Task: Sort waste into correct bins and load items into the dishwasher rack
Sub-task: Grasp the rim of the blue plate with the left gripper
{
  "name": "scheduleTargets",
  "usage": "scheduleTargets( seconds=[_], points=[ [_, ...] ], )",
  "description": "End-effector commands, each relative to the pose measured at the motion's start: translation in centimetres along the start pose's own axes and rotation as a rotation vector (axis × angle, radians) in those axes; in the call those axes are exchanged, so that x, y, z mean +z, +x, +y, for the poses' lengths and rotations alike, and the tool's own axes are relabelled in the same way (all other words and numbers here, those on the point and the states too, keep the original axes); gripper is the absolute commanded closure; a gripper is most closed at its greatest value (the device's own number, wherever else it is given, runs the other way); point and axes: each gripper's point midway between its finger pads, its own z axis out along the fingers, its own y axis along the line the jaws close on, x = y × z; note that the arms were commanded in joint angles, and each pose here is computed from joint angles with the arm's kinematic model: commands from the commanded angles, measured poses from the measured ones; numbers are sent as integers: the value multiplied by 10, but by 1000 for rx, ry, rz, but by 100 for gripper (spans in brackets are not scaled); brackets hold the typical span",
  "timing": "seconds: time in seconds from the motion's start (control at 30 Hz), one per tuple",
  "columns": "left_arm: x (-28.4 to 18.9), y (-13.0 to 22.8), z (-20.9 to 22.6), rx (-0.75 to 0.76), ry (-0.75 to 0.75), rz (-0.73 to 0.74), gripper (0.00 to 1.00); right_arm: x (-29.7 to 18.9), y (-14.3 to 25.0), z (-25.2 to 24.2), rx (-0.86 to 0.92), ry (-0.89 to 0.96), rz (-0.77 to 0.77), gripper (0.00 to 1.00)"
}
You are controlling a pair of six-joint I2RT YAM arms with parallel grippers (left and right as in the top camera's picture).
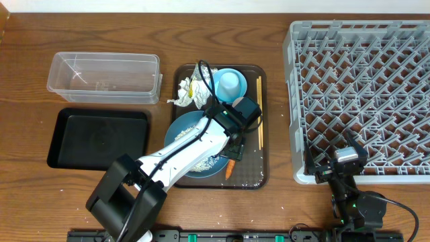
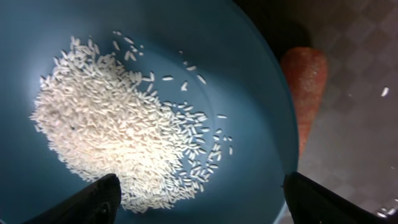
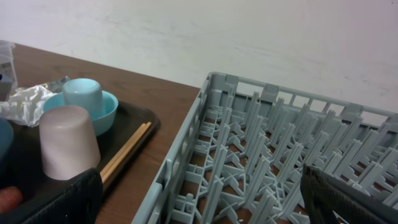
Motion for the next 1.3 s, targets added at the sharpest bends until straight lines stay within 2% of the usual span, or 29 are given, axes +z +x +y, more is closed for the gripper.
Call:
scheduleTargets(
  seconds=[0.0,0.23,0.7,1.0,1.27],
  points=[
    [5,6,-6,8,26,34,14,-1,1,-3,-11,15,1,1],
    [4,11,-14,13,76,63,15,-1,1,-3,-11,15,1,1],
    [23,24,-15,66,71,69,17,-1,1,-3,-11,15,1,1],
    [26,24,-12,67,52,60,32,-1,1,-3,-11,15,1,1],
    [38,22,-10,67,39,20,33,-1,1,-3,-11,15,1,1]
  ],
)
